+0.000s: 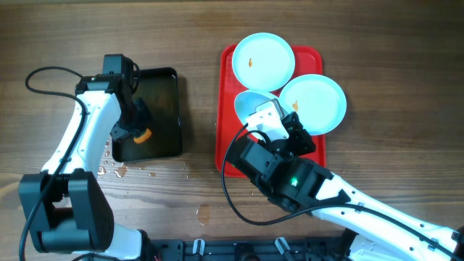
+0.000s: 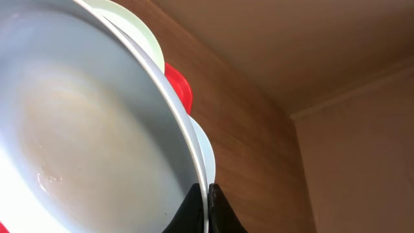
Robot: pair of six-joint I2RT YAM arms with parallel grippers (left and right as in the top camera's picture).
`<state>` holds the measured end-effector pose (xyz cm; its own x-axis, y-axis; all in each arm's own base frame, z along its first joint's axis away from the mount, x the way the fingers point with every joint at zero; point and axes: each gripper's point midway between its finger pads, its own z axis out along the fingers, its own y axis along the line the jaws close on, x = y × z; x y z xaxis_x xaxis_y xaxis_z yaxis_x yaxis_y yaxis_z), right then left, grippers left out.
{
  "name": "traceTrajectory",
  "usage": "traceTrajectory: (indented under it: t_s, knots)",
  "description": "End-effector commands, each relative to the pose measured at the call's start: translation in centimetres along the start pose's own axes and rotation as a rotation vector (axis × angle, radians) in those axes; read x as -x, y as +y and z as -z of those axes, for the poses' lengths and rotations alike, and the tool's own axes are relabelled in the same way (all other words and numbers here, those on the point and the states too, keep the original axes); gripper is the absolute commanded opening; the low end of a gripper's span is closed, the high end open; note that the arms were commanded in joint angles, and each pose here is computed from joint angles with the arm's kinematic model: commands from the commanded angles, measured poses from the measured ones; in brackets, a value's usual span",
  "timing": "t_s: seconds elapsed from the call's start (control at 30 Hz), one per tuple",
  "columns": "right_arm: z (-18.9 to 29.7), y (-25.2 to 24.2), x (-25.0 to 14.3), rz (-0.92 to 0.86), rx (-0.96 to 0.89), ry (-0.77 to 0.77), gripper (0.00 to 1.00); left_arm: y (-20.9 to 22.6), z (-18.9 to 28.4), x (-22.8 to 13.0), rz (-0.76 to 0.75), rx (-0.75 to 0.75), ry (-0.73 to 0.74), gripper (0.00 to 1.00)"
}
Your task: Clean dirty plates on tray and stack at the side
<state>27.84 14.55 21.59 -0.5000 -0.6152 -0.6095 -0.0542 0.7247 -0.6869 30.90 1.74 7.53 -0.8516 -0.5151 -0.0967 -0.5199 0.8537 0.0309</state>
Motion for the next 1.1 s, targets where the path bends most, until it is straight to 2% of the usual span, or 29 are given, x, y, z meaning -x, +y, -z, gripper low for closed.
traceTrajectory:
  t_s: [0.0, 0.13, 0.2, 0.27, 0.3, 0.4, 0.43, 0.5, 0.57, 0.6, 0.67, 0.77, 0.8, 0.87, 0.9, 0.97, 1.0, 1.07]
  knots:
    - [0.3, -1.1, 0.5, -0.022, -0.035, -0.021, 0.04, -0.1, 0.0, -0.1, -0.009, -0.014, 0.006, 0.04]
    - [0.3, -1.1, 0.5, -0.038, -0.036, -0.021, 0.04, -0.1, 0.0, -0.1, -0.009, -0.014, 0.006, 0.04]
    - [0.0, -1.2, 0.4, -0.106, -0.036, -0.012, 0.04, -0.1, 0.0, -0.1, -0.009, -0.014, 0.006, 0.04]
    - [0.1, 0.8, 0.4, -0.138, 0.082, 0.001, 0.04, -0.1, 0.0, -0.1, -0.009, -0.014, 0.006, 0.04]
    - [0.2, 1.6, 0.2, -0.023, 0.114, 0.005, 0.04, -0.1, 0.0, -0.1, -0.009, -0.014, 0.006, 0.04]
    - [-0.5, -1.9, -0.1, -0.106, -0.075, 0.006, 0.04, -0.1, 0.0, -0.1, -0.009, -0.014, 0.006, 0.04]
    - [-0.5, -1.2, -0.1, -0.112, -0.027, 0.013, 0.04, -0.1, 0.0, -0.1, -0.009, -0.015, 0.006, 0.04]
    - [-0.3, 0.2, -0.1, 0.000, 0.055, 0.021, 0.04, -0.1, 0.0, -0.1, -0.009, -0.014, 0.007, 0.04]
    - [-0.5, -1.8, -0.2, -0.082, -0.052, 0.018, 0.04, -0.1, 0.0, -0.1, -0.009, -0.014, 0.007, 0.04]
    - [-0.6, -1.3, -0.3, -0.130, -0.022, 0.024, 0.05, -0.1, 0.0, -0.1, -0.009, -0.015, 0.007, 0.04]
    - [-0.3, 1.2, -0.6, -0.074, 0.118, 0.048, 0.04, -0.2, 0.0, -0.1, -0.009, -0.018, 0.009, 0.04]
    - [-0.9, -1.3, -1.0, -0.112, -0.034, 0.054, 0.04, -0.3, 0.0, -0.2, -0.009, -0.024, 0.013, 0.04]
    - [-0.9, -0.9, -0.9, -0.112, -0.010, 0.054, 0.04, -0.4, 0.0, -0.2, -0.009, -0.027, 0.014, 0.04]
    - [-0.8, -0.3, -0.9, 0.006, 0.017, 0.053, 0.04, -0.4, 0.0, -0.2, -0.009, -0.027, 0.013, 0.04]
    - [-1.1, -2.2, -0.8, -0.043, -0.091, 0.046, 0.04, -0.4, 0.0, -0.2, -0.009, -0.027, 0.014, 0.04]
    - [-1.2, -1.6, -0.7, -0.080, -0.048, 0.047, 0.04, -0.4, 0.0, -0.2, -0.009, -0.028, 0.014, 0.04]
    - [-1.1, -0.7, -0.7, -0.038, 0.002, 0.053, 0.04, -0.4, 0.0, -0.2, -0.009, -0.027, 0.013, 0.04]
    - [-1.2, -1.5, -0.9, -0.042, -0.041, 0.058, 0.04, -0.4, 0.0, -0.2, -0.009, -0.027, 0.014, 0.04]
